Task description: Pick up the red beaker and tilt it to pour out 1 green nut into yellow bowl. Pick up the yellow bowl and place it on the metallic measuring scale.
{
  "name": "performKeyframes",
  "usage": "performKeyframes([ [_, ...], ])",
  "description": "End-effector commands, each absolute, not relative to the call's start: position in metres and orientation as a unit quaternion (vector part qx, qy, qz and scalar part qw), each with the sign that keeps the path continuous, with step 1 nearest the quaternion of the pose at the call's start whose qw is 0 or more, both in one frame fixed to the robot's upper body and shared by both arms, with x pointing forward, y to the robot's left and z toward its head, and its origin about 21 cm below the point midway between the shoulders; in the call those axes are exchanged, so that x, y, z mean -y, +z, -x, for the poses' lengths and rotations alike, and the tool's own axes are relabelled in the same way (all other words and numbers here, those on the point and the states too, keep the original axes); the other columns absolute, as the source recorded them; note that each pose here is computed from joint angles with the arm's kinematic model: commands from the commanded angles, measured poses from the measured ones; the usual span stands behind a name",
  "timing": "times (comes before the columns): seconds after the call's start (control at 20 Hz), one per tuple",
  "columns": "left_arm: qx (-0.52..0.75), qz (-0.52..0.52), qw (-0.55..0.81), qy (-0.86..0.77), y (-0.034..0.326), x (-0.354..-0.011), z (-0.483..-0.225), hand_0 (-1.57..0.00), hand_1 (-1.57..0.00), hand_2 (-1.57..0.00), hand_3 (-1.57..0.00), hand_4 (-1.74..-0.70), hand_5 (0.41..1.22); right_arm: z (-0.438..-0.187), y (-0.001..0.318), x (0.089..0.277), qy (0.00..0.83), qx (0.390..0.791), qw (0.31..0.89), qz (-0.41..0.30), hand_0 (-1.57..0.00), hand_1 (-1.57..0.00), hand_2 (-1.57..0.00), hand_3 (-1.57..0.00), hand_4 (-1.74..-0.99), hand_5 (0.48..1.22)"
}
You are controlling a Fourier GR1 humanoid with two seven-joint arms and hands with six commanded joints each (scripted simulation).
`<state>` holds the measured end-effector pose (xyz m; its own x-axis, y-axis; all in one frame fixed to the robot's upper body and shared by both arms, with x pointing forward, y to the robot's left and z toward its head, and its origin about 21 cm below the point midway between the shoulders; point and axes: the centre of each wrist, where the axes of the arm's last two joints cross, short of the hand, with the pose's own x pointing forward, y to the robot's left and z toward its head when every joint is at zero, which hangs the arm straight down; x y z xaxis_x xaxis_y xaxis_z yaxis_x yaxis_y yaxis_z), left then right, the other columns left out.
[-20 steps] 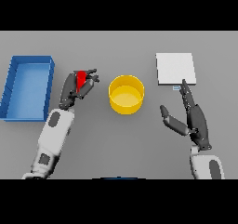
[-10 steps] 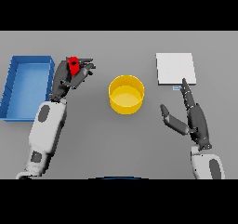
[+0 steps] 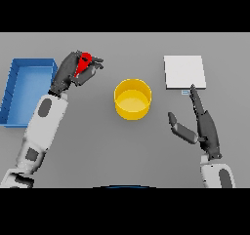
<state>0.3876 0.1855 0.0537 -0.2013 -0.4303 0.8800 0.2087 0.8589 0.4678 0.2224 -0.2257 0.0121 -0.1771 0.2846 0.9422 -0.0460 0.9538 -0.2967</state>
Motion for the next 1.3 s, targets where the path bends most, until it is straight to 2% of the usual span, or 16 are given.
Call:
performKeyframes([
  [0.0,0.724,-0.091,0.622,-0.283,0.057,-0.184,-0.388,-1.57,-1.57,-1.57,-1.56,-1.74,1.12,-0.226,0.014,0.227,0.131,0.755,0.638,0.078,0.0,0.0,0.0,0.0,-1.194,0.658],
  [0.3,0.675,-0.171,0.555,-0.456,0.084,-0.153,-0.393,-1.57,-1.57,-1.57,-1.57,-1.74,1.139,-0.225,0.018,0.226,0.133,0.757,0.635,0.073,0.0,0.0,0.0,0.0,-1.178,0.667],
  [0.4,0.652,-0.211,0.521,-0.509,0.094,-0.145,-0.395,-1.57,-1.57,-1.57,-1.57,-1.74,1.162,-0.226,0.018,0.22,0.126,0.755,0.64,0.064,0.0,0.0,0.0,0.0,-1.181,0.669],
  [0.6,0.589,-0.268,0.455,-0.612,0.1,-0.122,-0.397,-1.57,-1.57,-1.57,-1.57,-1.74,1.197,-0.224,0.018,0.221,0.119,0.753,0.644,0.067,0.0,0.0,0.0,0.0,-1.187,0.676],
  [0.65,0.568,-0.28,0.441,-0.636,0.099,-0.116,-0.398,-1.57,-1.57,-1.57,-1.57,-1.69,1.202,-0.224,0.016,0.223,0.121,0.749,0.648,0.067,0.0,0.0,0.0,0.0,-1.191,0.675],
  [0.8,0.525,-0.305,0.382,-0.697,0.108,-0.105,-0.401,-1.57,-1.57,-1.57,-1.38,-1.71,1.211,-0.223,0.015,0.222,0.109,0.745,0.655,0.061,0.0,0.0,0.0,0.0,-1.195,0.671],
  [0.95,0.476,-0.33,0.325,-0.747,0.118,-0.097,-0.405,-1.57,-1.57,-1.57,-1.33,-1.72,1.216,-0.222,0.013,0.222,0.096,0.744,0.659,0.048,0.0,0.0,0.0,0.0,-1.202,0.651],
  [1.0,0.469,-0.334,0.305,-0.759,0.121,-0.092,-0.406,-1.57,-1.57,-1.57,-1.29,-1.72,1.217,-0.221,0.012,0.216,0.094,0.744,0.66,0.042,0.0,0.0,0.0,0.0,-1.206,0.639],
  [1.05,0.459,-0.332,0.287,-0.772,0.12,-0.086,-0.406,-1.57,-1.57,-1.57,-1.35,-1.72,1.218,-0.223,0.012,0.222,0.091,0.742,0.663,0.046,0.0,0.0,0.0,0.0,-1.212,0.631],
  [1.25,0.423,-0.342,0.213,-0.811,0.12,-0.071,-0.407,-1.57,-1.57,-1.57,-1.48,-1.73,1.22,-0.222,0.012,0.218,0.096,0.751,0.65,0.063,0.0,0.0,0.0,0.0,-1.214,0.6],
])
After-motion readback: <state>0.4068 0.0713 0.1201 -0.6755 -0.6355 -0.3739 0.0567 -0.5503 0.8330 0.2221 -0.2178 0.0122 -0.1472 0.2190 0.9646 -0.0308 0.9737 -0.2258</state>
